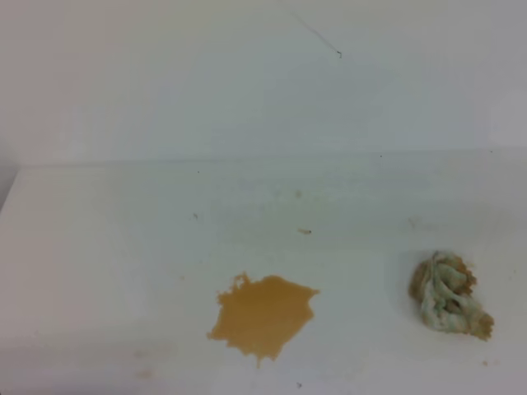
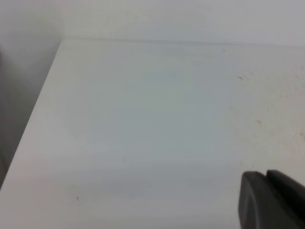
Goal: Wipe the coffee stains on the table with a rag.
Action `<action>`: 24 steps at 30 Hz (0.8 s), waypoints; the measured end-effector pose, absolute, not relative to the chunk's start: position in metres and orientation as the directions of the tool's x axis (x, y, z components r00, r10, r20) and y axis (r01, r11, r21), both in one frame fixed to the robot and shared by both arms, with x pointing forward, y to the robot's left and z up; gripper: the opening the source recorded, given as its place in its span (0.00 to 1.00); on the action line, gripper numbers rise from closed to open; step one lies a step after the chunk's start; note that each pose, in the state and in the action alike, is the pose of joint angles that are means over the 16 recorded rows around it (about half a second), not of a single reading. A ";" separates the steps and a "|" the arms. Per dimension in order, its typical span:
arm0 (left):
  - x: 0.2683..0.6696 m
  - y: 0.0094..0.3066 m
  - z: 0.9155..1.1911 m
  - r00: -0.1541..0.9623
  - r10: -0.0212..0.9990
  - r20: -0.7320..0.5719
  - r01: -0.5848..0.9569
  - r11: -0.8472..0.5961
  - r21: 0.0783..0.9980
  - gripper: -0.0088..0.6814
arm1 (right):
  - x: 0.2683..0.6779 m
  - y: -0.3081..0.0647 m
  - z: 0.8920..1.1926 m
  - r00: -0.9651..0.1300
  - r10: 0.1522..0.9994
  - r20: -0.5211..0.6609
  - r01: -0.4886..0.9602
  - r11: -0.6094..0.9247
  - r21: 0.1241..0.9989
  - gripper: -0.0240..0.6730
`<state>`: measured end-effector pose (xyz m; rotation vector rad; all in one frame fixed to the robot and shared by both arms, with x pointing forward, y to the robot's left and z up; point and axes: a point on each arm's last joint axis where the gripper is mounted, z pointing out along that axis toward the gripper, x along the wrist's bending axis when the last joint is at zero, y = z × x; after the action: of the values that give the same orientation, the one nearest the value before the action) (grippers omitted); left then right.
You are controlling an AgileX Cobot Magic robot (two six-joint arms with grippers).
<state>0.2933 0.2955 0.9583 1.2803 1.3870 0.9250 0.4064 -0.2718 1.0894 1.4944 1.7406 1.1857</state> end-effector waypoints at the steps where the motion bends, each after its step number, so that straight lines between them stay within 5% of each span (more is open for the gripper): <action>1: 0.293 0.296 0.959 0.053 0.985 -0.165 0.224 0.149 0.963 0.01 | 0.412 -0.270 1.087 -0.240 0.960 0.143 0.497 -0.004 0.868 0.03; 13: 0.293 0.296 0.961 0.054 0.985 -0.165 0.219 0.150 0.964 0.01 | 0.492 -0.249 1.054 -0.410 0.889 0.206 0.711 0.169 0.683 0.07; 24: 0.293 0.296 0.961 0.054 0.985 -0.165 0.219 0.150 0.964 0.01 | 0.537 -0.218 1.016 -0.463 0.874 0.147 0.797 0.339 0.500 0.33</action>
<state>0.2931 0.2955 0.9607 1.2757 1.3816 0.9284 0.5365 -0.2183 1.0163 1.5394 2.4466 0.7817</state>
